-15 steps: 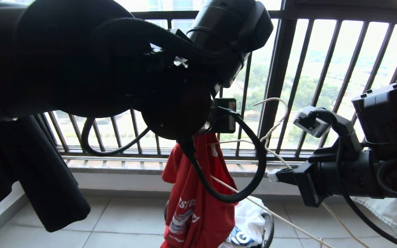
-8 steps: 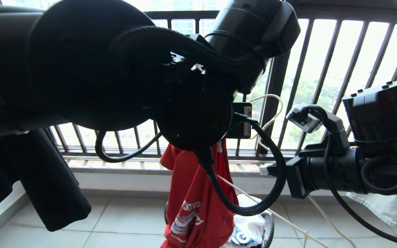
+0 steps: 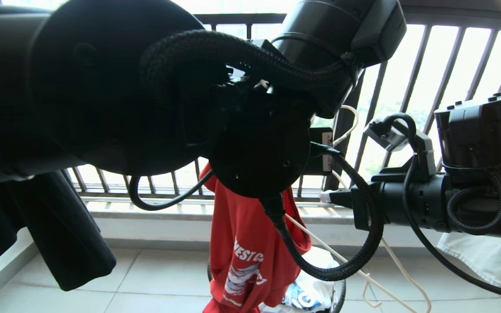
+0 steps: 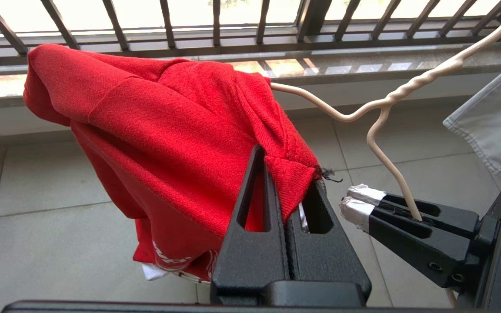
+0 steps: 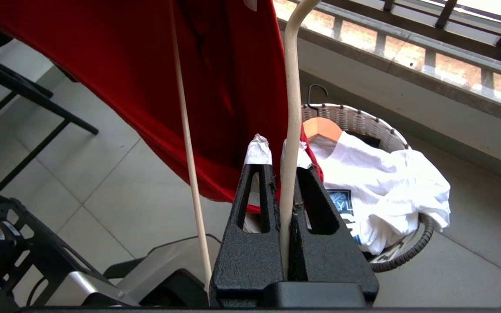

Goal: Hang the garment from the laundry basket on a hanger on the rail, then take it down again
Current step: Hang the clothes on the clothes rack

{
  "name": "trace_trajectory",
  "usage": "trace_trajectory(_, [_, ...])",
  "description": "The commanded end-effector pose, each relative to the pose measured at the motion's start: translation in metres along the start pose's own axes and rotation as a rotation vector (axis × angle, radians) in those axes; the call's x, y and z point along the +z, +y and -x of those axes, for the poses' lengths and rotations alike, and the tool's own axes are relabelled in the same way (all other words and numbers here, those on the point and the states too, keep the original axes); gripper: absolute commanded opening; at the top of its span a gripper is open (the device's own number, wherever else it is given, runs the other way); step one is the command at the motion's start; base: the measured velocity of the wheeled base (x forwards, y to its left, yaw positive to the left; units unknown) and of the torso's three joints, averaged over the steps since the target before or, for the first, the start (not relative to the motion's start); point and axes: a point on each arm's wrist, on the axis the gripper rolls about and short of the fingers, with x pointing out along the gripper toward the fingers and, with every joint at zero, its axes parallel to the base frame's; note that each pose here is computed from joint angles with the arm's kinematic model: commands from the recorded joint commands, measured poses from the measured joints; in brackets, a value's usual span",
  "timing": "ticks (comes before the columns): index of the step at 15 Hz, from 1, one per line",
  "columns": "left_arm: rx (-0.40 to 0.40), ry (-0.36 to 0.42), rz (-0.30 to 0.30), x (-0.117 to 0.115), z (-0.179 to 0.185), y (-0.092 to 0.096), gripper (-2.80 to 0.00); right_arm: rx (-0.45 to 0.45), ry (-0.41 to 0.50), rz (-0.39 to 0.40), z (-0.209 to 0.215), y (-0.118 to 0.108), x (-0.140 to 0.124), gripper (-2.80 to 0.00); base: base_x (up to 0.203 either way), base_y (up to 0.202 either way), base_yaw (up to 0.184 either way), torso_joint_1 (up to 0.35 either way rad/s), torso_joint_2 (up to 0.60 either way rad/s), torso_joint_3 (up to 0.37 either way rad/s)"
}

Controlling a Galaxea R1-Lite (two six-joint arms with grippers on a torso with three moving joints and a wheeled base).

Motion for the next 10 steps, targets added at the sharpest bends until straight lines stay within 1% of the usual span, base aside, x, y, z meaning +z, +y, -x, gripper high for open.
trace_trajectory(1, [-0.028,-0.022,0.017,0.004,0.010,-0.002,-2.80,0.011,-0.005,-0.002,-0.002,0.000,-0.003,-2.80,0.000,0.000,0.000,0.000,0.00,0.000])
trace_trajectory(3, [-0.034,-0.033,0.009,0.007,0.015,-0.001,-2.80,0.057,-0.025,-0.001,-0.002,0.000,-0.006,-2.80,0.000,0.000,0.000,0.000,0.00,0.000])
trace_trajectory(5, [-0.041,-0.058,0.011,0.015,0.025,0.006,-2.80,0.098,-0.067,-0.019,-0.004,0.000,-0.007,-2.80,0.000,0.000,0.000,0.000,0.00,0.000])
trace_trajectory(6, [-0.049,-0.075,0.020,0.021,0.033,0.009,-2.80,0.104,-0.072,-0.018,-0.006,0.001,-0.008,-2.80,0.000,0.000,0.000,0.000,0.00,0.000])
trace_trajectory(7, [-0.056,-0.084,0.014,0.023,0.036,0.011,-2.80,0.109,-0.070,-0.019,-0.006,0.001,-0.008,-2.80,0.000,0.000,0.000,0.000,0.00,0.000])
trace_trajectory(8, [-0.056,-0.081,-0.005,0.022,0.035,0.009,-2.80,0.111,-0.065,-0.021,-0.008,0.001,-0.009,-2.80,0.000,0.000,0.000,0.000,0.00,0.000])
trace_trajectory(10, [-0.058,-0.072,-0.018,0.018,0.031,0.006,-2.80,0.114,-0.066,-0.024,-0.008,0.001,-0.009,-2.80,0.000,0.000,0.000,0.000,0.00,0.000])
